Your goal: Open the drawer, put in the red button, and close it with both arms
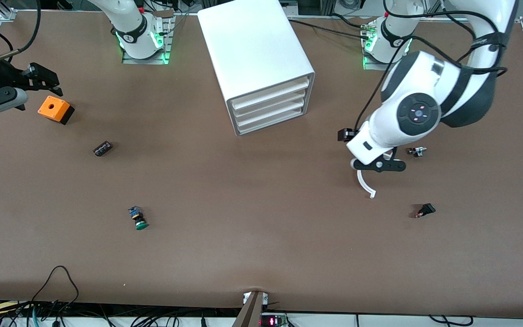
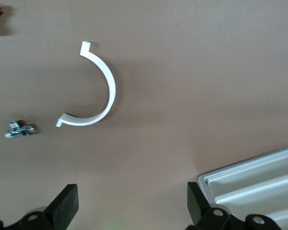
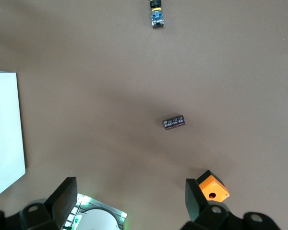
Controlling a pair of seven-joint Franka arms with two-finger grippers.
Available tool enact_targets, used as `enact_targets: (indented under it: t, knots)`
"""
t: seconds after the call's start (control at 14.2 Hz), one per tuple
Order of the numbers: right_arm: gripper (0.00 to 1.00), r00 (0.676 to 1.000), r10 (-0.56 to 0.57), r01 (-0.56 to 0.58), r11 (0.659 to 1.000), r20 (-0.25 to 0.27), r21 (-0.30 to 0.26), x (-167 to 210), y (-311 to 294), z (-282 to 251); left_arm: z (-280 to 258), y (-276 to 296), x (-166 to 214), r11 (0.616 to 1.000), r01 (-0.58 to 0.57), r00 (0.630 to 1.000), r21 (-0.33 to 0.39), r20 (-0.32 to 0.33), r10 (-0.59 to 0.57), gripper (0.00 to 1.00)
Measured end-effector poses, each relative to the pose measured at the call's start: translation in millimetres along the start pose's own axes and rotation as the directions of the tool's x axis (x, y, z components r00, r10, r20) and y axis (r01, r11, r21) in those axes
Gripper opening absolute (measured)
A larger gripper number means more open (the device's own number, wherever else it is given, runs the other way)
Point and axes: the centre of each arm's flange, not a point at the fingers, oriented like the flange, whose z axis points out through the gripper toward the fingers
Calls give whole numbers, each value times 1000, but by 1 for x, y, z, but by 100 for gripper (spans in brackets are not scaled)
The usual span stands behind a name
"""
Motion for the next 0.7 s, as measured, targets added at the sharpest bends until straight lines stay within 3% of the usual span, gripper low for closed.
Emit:
enact_targets:
  t: [0.14,0.35,0.7]
  knots:
    - [100,1000,4,-4,1000,25,7,4,3,10,-13,-13,0,1000,-20,1000,-2,3,20,100]
    - [100,997,27,-29,999,78,29,-4,13,17,-41,-35,-5,999,-45,998,0,-47,45,100]
    - [100,997,62,-63,998,43,18,-16,32,-2,-87,-71,-31,993,-115,988,18,-100,117,100]
